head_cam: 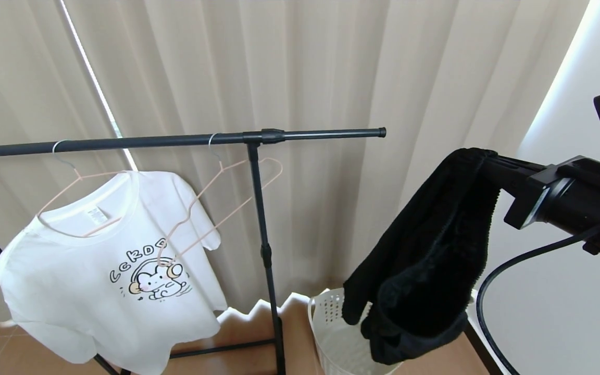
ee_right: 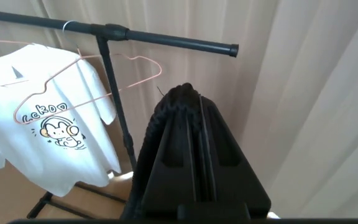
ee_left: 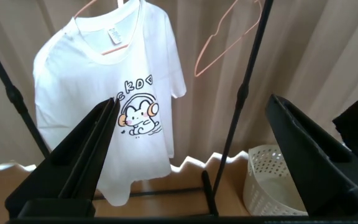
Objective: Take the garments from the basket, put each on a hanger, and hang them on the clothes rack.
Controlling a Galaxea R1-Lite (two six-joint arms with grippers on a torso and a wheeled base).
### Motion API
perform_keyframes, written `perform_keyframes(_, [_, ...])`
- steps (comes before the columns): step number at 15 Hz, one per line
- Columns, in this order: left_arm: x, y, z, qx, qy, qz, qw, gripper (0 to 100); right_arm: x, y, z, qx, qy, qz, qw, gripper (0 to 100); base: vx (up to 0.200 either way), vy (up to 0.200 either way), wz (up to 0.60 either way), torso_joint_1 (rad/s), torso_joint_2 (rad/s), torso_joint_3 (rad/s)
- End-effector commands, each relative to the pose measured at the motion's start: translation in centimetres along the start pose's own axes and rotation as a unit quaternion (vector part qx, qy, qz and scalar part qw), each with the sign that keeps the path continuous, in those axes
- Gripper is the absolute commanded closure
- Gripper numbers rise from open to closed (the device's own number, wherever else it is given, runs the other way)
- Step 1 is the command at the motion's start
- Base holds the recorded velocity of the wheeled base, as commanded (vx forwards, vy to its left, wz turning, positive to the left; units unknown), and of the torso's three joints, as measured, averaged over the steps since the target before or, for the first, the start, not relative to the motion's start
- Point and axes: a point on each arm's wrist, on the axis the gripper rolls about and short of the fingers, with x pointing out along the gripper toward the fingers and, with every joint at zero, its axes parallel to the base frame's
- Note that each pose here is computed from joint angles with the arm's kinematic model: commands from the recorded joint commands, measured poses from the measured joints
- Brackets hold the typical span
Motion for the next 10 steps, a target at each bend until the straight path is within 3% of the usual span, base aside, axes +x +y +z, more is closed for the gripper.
perform_keyframes(1, [0.01,0.00,0.00,0.000,0.001,0.000,1.0000,0,0.03,0.04,0.06,0.000,-0.002,0.002,1.0000,100,-0.200,0.000,0.00,0.002,0.00,0.002])
perform_keyframes(4, [0.01,0.00,0.00,0.000,0.001,-0.001,1.0000,0,0.02,0.04,0.01,0.000,-0.001,0.002,1.0000,100,-0.200,0.000,0.00,0.001,0.00,-0.006])
perform_keyframes(10, [0.01,0.00,0.00,0.000,0.001,-0.001,1.0000,0,0.05,0.04,-0.06,0.001,0.001,0.001,1.0000,100,0.000,0.200,0.00,-0.009,0.00,0.003])
